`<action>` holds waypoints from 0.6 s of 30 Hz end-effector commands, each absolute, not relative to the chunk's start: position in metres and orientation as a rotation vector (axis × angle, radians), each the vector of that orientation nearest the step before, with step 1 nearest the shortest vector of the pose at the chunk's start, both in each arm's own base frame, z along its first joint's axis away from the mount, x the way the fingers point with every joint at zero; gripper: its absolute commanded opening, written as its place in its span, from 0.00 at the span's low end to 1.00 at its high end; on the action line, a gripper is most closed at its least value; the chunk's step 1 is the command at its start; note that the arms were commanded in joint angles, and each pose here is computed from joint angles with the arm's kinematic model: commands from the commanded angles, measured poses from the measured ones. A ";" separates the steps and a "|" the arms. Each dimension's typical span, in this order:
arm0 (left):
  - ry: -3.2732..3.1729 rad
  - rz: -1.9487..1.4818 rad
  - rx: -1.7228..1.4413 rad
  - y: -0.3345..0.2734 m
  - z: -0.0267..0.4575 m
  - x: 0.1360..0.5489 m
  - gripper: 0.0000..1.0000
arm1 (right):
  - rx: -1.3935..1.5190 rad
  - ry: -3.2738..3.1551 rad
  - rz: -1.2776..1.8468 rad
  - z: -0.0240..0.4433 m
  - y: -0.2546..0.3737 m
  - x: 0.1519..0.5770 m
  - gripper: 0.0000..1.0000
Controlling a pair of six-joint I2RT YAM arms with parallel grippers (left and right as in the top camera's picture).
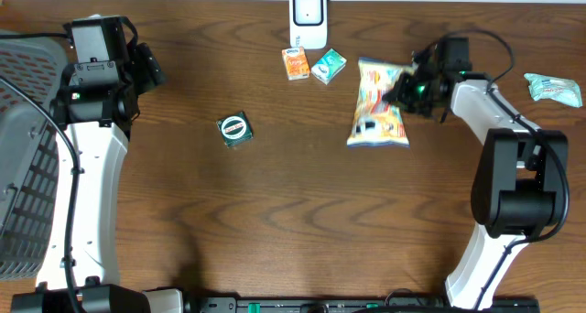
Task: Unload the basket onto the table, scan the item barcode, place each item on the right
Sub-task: 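Grasp the snack bag top edge with the right gripper and lift, then carry the snack bag to the white scanner and hold it there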
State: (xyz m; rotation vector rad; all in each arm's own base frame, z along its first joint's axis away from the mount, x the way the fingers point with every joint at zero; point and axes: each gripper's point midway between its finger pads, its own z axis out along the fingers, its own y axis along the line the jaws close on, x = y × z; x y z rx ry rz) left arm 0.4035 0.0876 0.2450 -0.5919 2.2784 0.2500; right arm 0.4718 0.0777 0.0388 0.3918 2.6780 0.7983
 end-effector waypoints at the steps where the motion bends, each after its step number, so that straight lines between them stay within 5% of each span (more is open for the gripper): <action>1: 2.280 0.270 -0.587 0.091 0.246 0.404 0.98 | 0.341 2.416 0.943 0.132 0.084 0.517 0.01; 18: 2.280 0.270 -0.587 0.091 0.246 0.404 0.98 | 0.397 1.875 1.047 0.235 0.185 0.595 0.01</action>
